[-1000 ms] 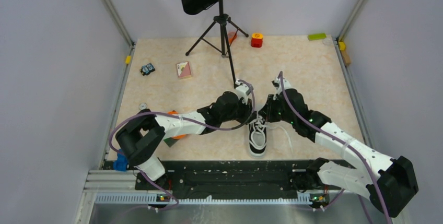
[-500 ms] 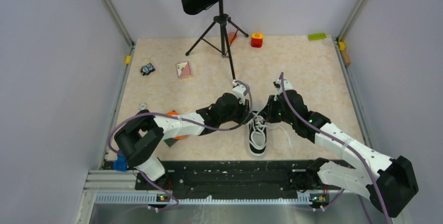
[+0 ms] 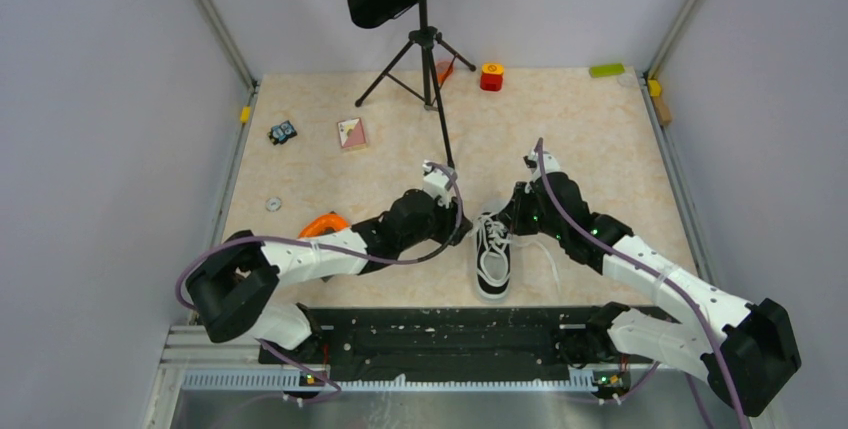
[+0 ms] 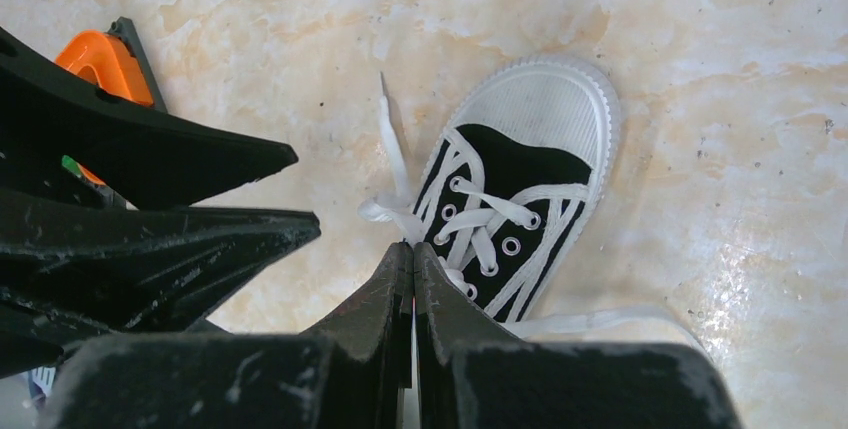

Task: Tie the shoes
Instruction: Wrap the shoelace around the shoelace.

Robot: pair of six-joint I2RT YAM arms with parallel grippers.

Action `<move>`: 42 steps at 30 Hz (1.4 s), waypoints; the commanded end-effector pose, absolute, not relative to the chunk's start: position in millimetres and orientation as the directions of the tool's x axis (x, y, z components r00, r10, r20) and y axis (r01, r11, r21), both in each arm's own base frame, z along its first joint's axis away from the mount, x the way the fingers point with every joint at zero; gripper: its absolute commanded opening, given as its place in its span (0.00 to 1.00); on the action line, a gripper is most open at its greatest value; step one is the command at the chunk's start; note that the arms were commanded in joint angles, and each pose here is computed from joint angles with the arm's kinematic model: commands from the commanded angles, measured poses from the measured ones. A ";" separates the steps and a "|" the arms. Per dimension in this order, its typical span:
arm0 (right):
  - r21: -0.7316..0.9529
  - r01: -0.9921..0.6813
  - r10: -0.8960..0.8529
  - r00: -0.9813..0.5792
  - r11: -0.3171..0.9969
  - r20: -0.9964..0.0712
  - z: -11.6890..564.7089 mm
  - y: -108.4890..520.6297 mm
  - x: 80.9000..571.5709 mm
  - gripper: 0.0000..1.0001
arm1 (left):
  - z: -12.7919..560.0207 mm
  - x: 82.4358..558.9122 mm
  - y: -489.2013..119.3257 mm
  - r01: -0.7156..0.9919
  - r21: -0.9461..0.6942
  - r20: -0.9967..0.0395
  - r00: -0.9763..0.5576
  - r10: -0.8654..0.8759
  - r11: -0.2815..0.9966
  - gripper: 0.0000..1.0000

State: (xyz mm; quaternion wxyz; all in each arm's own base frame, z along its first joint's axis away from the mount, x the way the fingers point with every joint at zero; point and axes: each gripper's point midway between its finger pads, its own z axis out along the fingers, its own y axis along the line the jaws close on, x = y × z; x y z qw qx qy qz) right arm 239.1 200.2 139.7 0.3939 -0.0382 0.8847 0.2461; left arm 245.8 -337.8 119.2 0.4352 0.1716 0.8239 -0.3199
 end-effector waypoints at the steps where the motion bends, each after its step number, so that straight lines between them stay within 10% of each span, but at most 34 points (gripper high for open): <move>1: 0.421 -0.261 0.164 -0.651 0.869 -0.742 152.6 199.3 246.4 0.00 | 137.0 233.3 -350.3 0.653 -0.389 -0.859 -0.511 -0.001 0.650 0.53; 7: 0.419 -0.263 0.161 -0.651 0.869 -0.742 152.9 199.2 246.4 0.00 | 148.3 223.9 -364.6 0.748 -0.336 -0.901 -0.433 0.038 0.573 0.80; 12: 0.419 -0.266 0.158 -0.652 0.868 -0.742 153.6 200.7 247.4 0.00 | 146.6 227.0 -373.7 0.777 -0.279 -0.918 -0.389 0.083 0.564 0.84; 32: 0.412 -0.266 0.153 -0.652 0.871 -0.743 156.4 199.9 247.6 0.00 | 141.3 224.5 -412.0 0.829 -0.293 -0.915 -0.388 0.113 0.477 0.89; 42: 0.410 -0.264 0.154 -0.649 0.873 -0.745 157.6 199.1 248.3 0.00 | 138.5 222.2 -423.4 0.809 -0.364 -0.885 -0.455 0.100 0.461 0.77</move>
